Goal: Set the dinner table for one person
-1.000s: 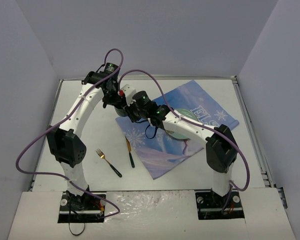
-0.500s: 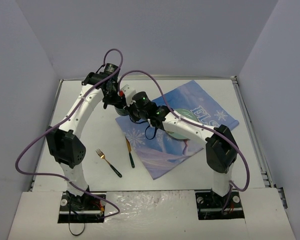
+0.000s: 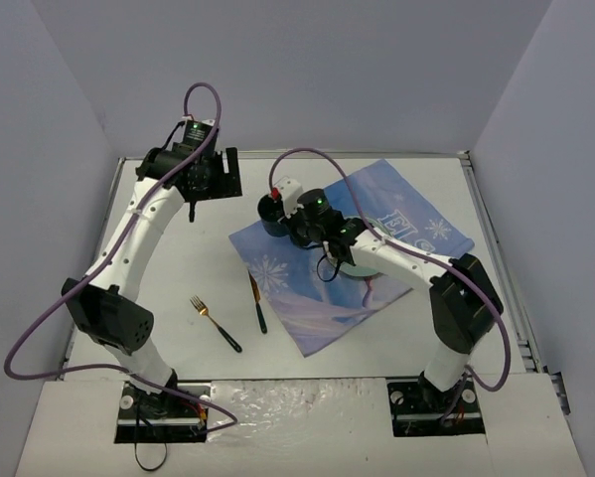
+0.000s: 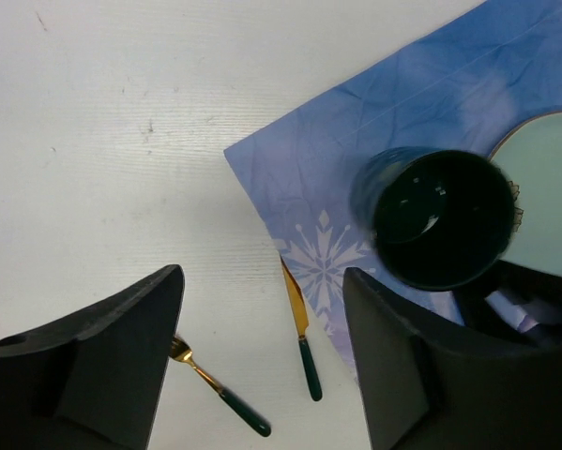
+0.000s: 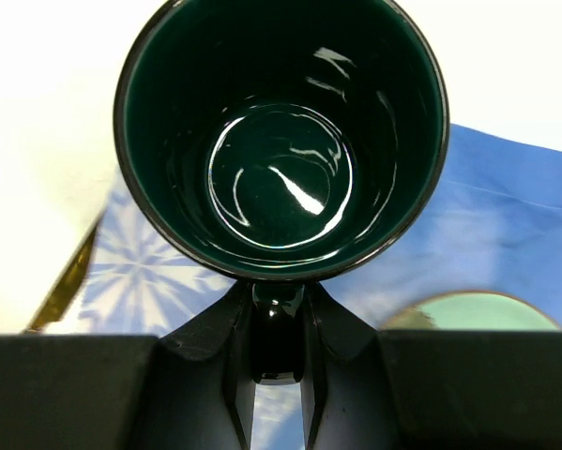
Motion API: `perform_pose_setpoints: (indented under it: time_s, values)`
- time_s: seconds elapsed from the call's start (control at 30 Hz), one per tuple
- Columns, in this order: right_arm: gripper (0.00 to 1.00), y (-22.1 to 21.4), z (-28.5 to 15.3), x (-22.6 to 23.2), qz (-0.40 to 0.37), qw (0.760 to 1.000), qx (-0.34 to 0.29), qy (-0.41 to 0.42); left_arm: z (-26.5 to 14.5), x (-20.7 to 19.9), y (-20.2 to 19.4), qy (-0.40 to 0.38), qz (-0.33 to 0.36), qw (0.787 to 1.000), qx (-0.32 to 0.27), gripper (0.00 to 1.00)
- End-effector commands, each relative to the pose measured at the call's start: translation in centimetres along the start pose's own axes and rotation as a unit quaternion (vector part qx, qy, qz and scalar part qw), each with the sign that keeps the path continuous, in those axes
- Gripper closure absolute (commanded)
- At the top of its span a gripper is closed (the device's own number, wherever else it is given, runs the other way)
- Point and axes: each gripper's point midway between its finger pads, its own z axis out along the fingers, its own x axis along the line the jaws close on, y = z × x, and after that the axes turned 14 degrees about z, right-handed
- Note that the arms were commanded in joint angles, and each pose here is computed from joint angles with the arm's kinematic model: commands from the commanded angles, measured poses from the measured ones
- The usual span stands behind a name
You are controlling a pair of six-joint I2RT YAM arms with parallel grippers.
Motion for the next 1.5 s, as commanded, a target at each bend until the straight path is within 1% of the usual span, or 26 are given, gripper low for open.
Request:
perform_pose_setpoints:
  time_s: [0.0, 0.03, 0.07, 0.1, 0.13, 0.2, 0.23, 0.27, 0.33, 0.4, 0.43, 0.5, 0.57, 0.63, 0.73, 0.8, 0.97, 1.23, 1.47]
  values:
    - [1.00, 10.8, -5.5, -4.8, -0.016, 0.984, -0.175, -0.018, -2.5, 2.8, 1.6, 0.007, -0.027, 0.997, -0.073, 0.21]
    - [1.00, 11.0, -5.9, -6.6, -0.026, 0.983, -0.177, -0.030, -2.8, 3.4, 1.7, 0.009, -0.031, 0.996, -0.086, 0.17]
    - [1.00, 11.4, -6.5, -8.0, -0.031, 0.982, -0.182, -0.037, -2.6, 4.0, 1.3, 0.010, -0.033, 0.996, -0.088, 0.11]
    - [1.00, 11.8, -7.1, -10.5, -0.031, 0.981, -0.186, -0.039, -1.7, 5.0, 0.0, 0.015, -0.038, 0.996, -0.077, 0.07]
    - [1.00, 12.0, -7.3, -12.0, -0.036, 0.981, -0.186, -0.043, -2.2, 5.1, 0.1, 0.004, -0.042, 0.995, -0.095, 0.05]
    - [1.00, 12.0, -7.7, -14.7, -0.037, 0.982, -0.180, -0.044, -0.7, 6.4, -2.4, 0.005, -0.056, 0.996, -0.075, 0.03]
    - [1.00, 11.9, -7.9, -16.4, -0.037, 0.982, -0.175, -0.054, -0.6, 6.7, -3.1, 0.003, -0.060, 0.995, -0.074, 0.03]
    - [1.00, 12.1, -8.4, -19.4, -0.040, 0.982, -0.171, -0.072, -0.5, 6.9, -3.6, 0.000, -0.060, 0.995, -0.081, 0.03]
    - [1.00, 12.0, -8.7, -21.7, -0.041, 0.983, -0.166, -0.072, 0.0, 7.3, -5.1, 0.000, -0.056, 0.995, -0.079, 0.03]
    - [1.00, 11.8, -9.2, -26.2, -0.039, 0.982, -0.164, -0.086, 0.6, 7.4, -6.6, -0.006, -0.045, 0.996, -0.079, 0.03]
    - [1.00, 11.5, -9.1, -27.2, -0.042, 0.983, -0.159, -0.084, 0.6, 7.4, -6.9, -0.008, -0.038, 0.996, -0.086, 0.03]
    - [1.00, 10.7, -8.4, -29.5, -0.040, 0.986, -0.145, -0.076, 1.3, 7.4, -8.4, -0.010, -0.034, 0.996, -0.081, 0.03]
    - [1.00, 10.7, -8.4, -32.0, -0.042, 0.986, -0.135, -0.084, 1.4, 7.3, -8.8, -0.012, -0.027, 0.995, -0.091, 0.03]
    - [1.00, 9.5, -7.2, -34.1, -0.034, 0.989, -0.119, -0.084, 2.3, 7.4, -10.2, -0.010, -0.023, 0.996, -0.082, 0.03]
    - [1.00, 9.5, -6.9, -36.7, -0.034, 0.988, -0.120, -0.095, 3.1, 7.6, -11.1, -0.006, -0.014, 0.997, -0.075, 0.03]
    - [1.00, 8.4, -5.6, -38.0, -0.035, 0.989, -0.106, -0.092, 3.5, 7.9, -11.4, -0.001, -0.010, 0.997, -0.074, 0.03]
    - [1.00, 7.6, -3.5, -39.8, -0.046, 0.991, -0.092, -0.081, 4.7, 8.6, -12.8, 0.019, -0.007, 0.998, -0.054, 0.03]
    - [1.00, 6.1, -0.8, -39.9, -0.042, 0.994, -0.084, -0.052, 5.5, 9.2, -13.2, 0.032, -0.002, 0.999, -0.040, 0.03]
    - [1.00, 4.3, 0.7, -40.1, -0.038, 0.996, -0.070, -0.044, 6.0, 9.1, -13.5, 0.030, 0.000, 0.999, -0.030, 0.03]
